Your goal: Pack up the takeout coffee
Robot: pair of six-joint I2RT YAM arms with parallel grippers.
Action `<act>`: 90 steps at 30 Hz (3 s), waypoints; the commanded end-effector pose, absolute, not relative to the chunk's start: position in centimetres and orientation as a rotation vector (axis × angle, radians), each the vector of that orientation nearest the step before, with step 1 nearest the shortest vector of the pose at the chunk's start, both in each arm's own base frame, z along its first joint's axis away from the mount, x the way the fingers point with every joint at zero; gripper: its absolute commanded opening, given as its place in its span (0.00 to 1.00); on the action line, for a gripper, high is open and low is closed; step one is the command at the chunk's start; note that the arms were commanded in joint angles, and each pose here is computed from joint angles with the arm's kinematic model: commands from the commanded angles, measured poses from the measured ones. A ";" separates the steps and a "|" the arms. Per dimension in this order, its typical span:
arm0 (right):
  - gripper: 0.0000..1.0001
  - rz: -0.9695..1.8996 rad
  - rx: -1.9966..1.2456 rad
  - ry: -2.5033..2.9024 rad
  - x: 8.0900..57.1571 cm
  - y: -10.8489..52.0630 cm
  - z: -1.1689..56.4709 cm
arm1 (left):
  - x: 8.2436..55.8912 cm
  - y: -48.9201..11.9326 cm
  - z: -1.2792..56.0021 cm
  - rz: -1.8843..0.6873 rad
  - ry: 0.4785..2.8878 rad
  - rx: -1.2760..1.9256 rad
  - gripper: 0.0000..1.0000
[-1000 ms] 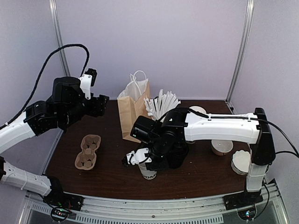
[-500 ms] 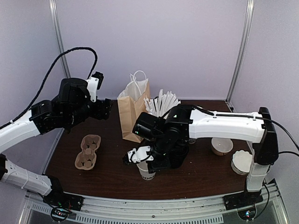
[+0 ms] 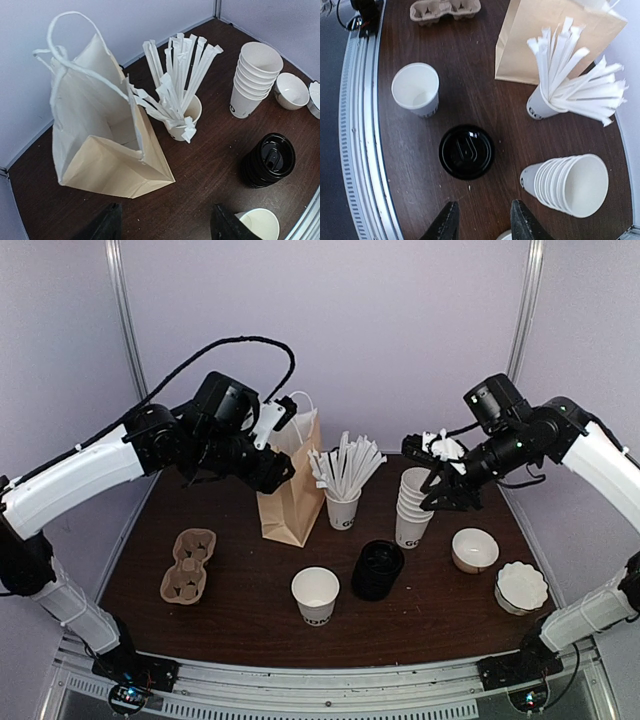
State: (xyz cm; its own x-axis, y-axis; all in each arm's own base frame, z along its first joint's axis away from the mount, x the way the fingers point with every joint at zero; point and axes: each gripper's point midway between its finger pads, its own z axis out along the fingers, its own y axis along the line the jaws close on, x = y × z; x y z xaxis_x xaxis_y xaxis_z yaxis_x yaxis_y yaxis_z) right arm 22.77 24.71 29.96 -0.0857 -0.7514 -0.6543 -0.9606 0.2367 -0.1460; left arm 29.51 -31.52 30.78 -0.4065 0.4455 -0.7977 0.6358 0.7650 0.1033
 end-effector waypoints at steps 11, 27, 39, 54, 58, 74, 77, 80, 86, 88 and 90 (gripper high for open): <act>0.38 0.155 -2.214 1.712 18.6 23.0 19.5 | 30.3 -33.6 28.4 -0.305 2.115 0.853 0.73; 0.39 -0.088 -2.451 1.573 20.6 25.8 14.3 | 29.4 -30.5 27.8 -0.297 2.144 0.739 0.78; 0.39 -0.136 -2.500 1.545 21.7 26.9 12.2 | 29.2 -30.0 26.9 -0.301 2.155 0.732 0.78; 0.31 -0.235 -2.546 1.517 21.5 26.2 11.2 | 29.4 -29.9 26.4 -0.303 2.158 0.724 0.78; 0.29 -0.244 -2.546 1.515 21.5 26.2 10.9 | 29.3 -29.9 26.5 -0.306 2.158 0.724 0.78; 0.08 -0.238 -2.487 1.518 21.4 26.9 13.4 | 29.3 -29.9 26.7 -0.315 2.152 0.719 0.78; 0.08 -0.188 -2.464 1.528 20.8 27.2 15.2 | 29.6 -29.9 26.8 -0.303 2.144 0.721 0.78; 0.08 -0.127 -2.449 1.533 20.0 27.5 16.0 | 29.8 -29.9 27.1 -0.302 2.138 0.724 0.78; 0.08 -0.118 -2.450 1.558 19.8 27.3 15.5 | 29.9 -30.1 27.7 -0.310 2.127 0.737 0.78; 0.08 -0.129 -2.449 1.566 20.0 27.3 15.1 | 29.9 -30.2 27.8 -0.312 2.128 0.741 0.78; 0.08 -0.138 -2.448 1.576 20.1 27.2 14.8 | 29.8 -30.2 28.1 -0.316 2.124 0.737 0.78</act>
State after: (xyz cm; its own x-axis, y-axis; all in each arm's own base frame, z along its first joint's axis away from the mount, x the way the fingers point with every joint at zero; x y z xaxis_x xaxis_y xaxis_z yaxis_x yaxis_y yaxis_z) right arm 20.55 27.49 15.34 0.4326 -0.9004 -0.0469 -0.8756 -0.4071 -0.2600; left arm 29.32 -29.79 25.71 -0.5108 0.4241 -0.7478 0.5998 0.7989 0.0434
